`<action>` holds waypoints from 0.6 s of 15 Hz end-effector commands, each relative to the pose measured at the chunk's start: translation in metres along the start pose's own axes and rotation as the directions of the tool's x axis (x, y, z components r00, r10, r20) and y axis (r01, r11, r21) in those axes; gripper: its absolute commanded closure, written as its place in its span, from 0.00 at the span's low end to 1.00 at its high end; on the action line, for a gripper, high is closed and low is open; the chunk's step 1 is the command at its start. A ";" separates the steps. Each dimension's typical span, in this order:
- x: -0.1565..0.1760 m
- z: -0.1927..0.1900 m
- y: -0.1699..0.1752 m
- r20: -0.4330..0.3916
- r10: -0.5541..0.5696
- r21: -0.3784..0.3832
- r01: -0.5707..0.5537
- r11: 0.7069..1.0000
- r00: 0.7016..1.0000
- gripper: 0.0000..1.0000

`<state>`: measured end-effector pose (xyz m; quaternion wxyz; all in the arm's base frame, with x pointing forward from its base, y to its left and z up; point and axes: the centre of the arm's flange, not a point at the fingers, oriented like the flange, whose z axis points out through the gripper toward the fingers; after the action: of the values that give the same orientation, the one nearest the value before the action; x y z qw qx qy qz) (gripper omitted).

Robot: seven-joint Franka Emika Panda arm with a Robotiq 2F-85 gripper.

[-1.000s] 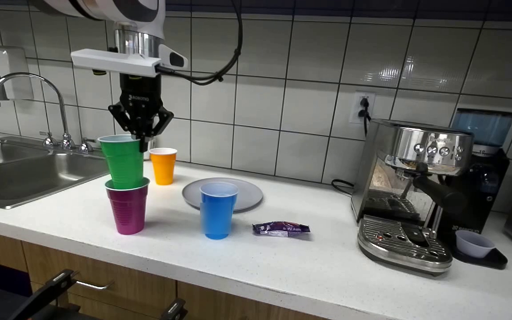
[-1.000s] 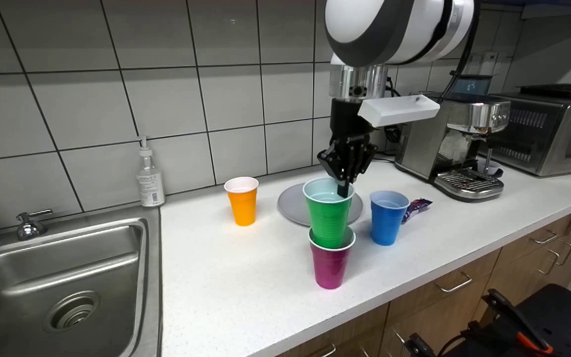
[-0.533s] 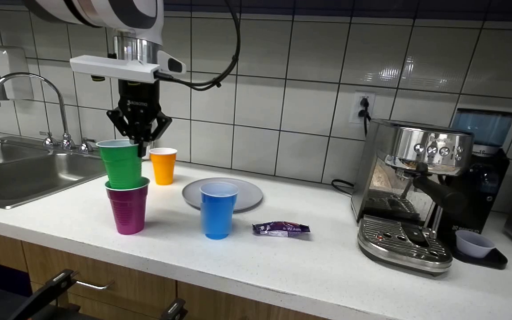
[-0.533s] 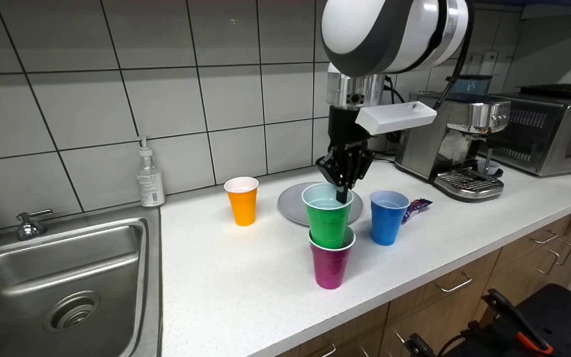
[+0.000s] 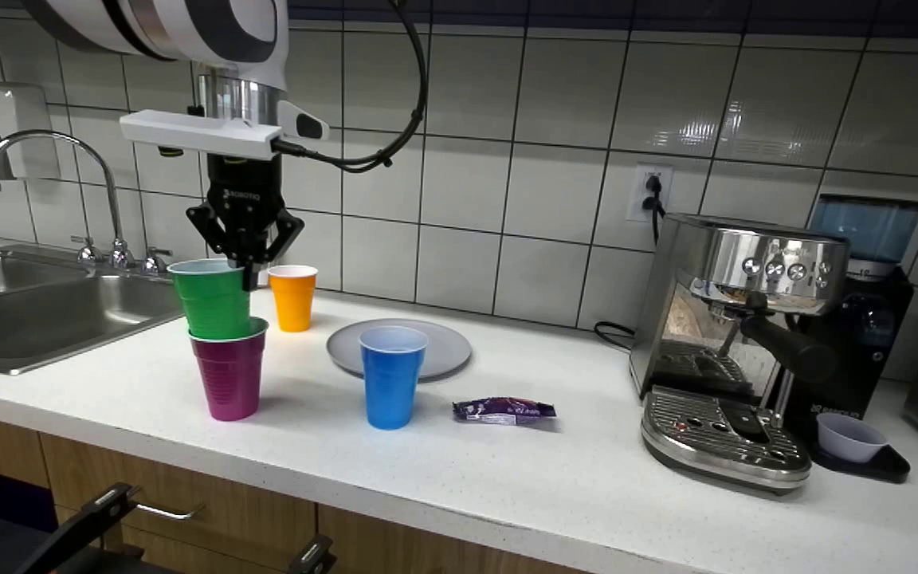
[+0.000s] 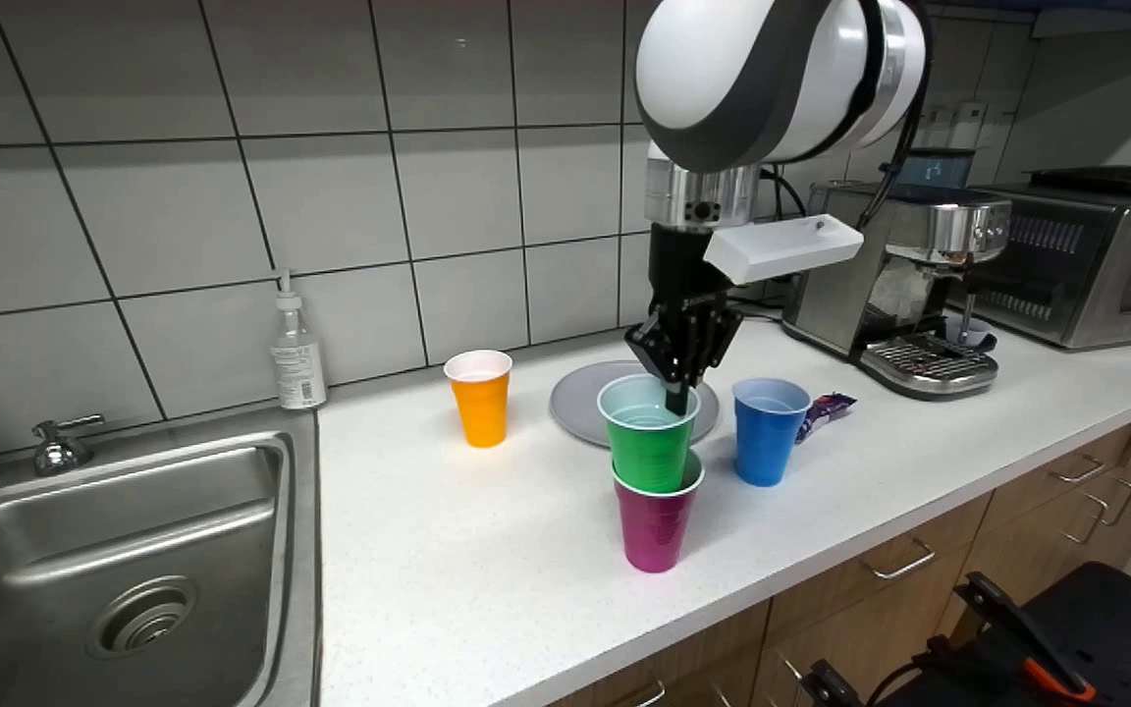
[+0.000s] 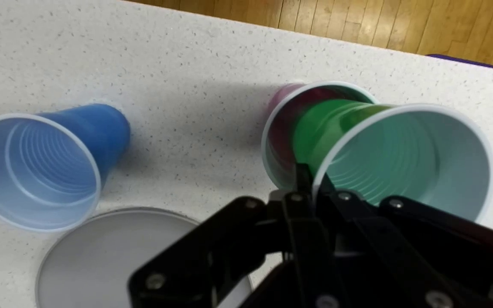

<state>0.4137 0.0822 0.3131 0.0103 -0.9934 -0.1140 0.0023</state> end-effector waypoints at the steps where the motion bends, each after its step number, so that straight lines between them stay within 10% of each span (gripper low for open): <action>1: -0.005 0.006 0.000 -0.008 0.007 -0.008 -0.007 1.000 1.000 0.99; 9: -0.006 0.015 0.003 -0.007 0.013 -0.015 -0.013 1.000 1.000 0.99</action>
<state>0.4085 0.0809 0.3012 0.0095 -0.9935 -0.1134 0.0060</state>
